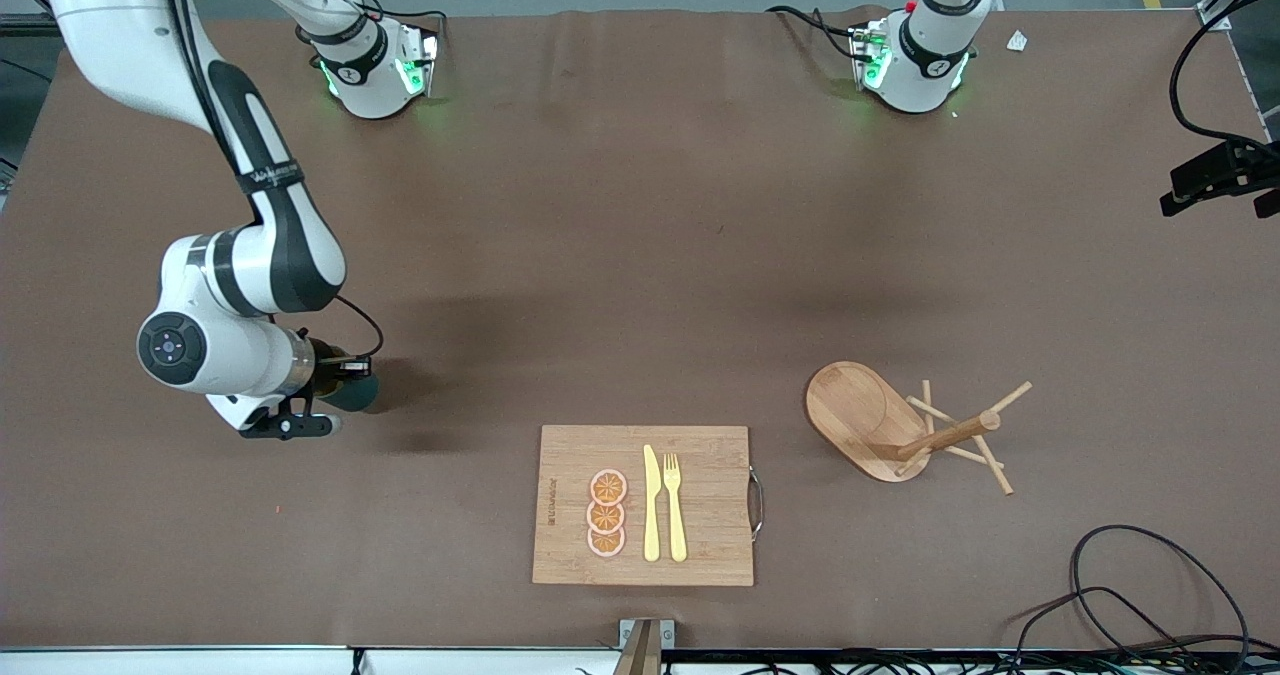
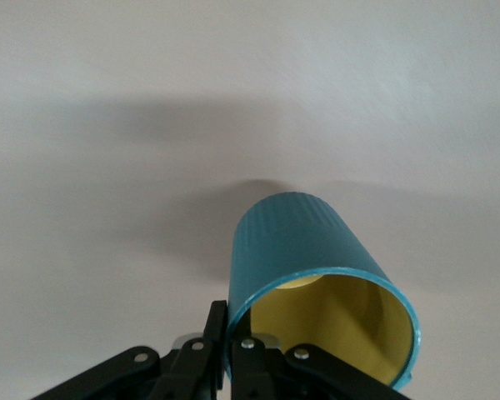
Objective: Pass cup and hang on rack
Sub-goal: 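Carry the teal mug with the right gripper toward the table middle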
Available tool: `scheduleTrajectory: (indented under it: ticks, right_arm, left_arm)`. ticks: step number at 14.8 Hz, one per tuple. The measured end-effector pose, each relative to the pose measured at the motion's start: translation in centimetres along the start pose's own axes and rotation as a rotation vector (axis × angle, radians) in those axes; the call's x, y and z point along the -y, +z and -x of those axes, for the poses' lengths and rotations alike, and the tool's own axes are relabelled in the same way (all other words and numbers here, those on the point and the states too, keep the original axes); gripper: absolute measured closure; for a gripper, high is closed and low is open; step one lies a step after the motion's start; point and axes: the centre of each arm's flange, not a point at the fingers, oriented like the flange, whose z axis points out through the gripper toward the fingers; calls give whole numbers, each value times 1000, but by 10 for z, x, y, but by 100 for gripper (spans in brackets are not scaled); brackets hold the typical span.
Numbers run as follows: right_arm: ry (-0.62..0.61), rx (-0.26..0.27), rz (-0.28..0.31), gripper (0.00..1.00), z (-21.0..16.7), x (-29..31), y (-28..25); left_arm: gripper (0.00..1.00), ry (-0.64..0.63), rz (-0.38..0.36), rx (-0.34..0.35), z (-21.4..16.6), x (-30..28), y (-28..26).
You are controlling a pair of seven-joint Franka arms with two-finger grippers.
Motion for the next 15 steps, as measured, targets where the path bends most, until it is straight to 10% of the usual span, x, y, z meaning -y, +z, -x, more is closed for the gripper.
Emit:
scheduleTrajectory:
  ticks: [5,15]
  right_arm:
    - [-91,-68,-67,94,10,147,-44]
    - [120,-108,-204,94,57,415,34]
  left_arm:
    - [0,1,1,10,-3,0,6]
    - [0,11,3,39,-14,-5,22]
